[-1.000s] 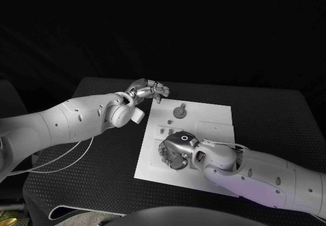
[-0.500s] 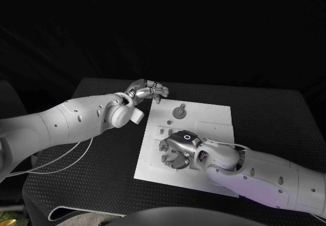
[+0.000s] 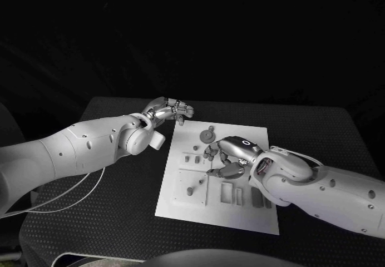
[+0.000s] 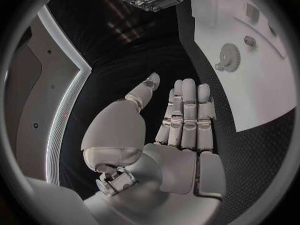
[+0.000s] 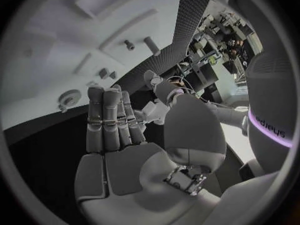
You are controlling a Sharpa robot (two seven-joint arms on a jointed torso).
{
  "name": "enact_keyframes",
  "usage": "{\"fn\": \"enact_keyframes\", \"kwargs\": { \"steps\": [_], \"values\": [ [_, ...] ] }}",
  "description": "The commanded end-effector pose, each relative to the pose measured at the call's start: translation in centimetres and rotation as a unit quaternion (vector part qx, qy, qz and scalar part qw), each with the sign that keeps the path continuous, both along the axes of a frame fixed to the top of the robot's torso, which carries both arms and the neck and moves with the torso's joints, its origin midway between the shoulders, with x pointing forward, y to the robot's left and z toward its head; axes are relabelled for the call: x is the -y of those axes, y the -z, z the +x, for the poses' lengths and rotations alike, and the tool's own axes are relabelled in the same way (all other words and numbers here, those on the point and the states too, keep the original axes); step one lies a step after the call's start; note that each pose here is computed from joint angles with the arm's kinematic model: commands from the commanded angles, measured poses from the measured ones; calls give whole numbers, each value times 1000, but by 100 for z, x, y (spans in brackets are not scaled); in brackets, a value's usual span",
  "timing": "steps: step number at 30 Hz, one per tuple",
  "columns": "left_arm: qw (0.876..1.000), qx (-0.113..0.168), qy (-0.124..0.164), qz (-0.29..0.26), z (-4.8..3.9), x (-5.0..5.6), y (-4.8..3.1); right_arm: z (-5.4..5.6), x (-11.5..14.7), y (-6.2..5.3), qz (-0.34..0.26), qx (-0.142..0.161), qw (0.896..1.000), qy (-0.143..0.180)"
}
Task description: Assemble the parts on the task board
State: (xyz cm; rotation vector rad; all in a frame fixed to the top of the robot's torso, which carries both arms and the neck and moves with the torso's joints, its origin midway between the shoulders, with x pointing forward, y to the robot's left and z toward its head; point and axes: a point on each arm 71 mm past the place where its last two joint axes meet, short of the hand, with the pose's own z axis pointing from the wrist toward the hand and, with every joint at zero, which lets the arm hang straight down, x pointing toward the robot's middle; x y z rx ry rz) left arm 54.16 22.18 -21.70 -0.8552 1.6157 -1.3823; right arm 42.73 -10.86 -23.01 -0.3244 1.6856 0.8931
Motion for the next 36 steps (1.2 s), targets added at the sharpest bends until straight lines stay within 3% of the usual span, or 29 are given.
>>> {"fn": "enact_keyframes", "kwargs": {
  "steps": [1, 4, 9, 15, 21, 25, 32, 36],
  "values": [
    [1000, 2, 5, -6, 16, 8, -4, 75, 176, -36, 57, -122, 990, 45],
    [1000, 1, 3, -4, 24, 0, 16, 142, 394, -71, 73, -166, 980, 83],
    [1000, -3, 1, -3, 18, -11, 71, 212, 694, -103, 69, -202, 968, 132],
    [1000, -8, -3, -1, 9, -3, 128, 189, 1006, -62, 51, -251, 950, 179],
    [1000, -18, 0, -7, -32, 13, 218, 124, 1226, 32, -11, -301, 932, 203],
    [1000, -25, -1, -11, -52, 14, 269, 158, 1331, 127, -38, -309, 923, 225],
    [999, -36, -5, -14, -64, 58, 380, 72, 1346, 283, -86, -335, 910, 229],
    [999, -38, -5, -14, -70, 70, 398, 41, 1345, 326, -103, -340, 905, 234]
  ]
}}
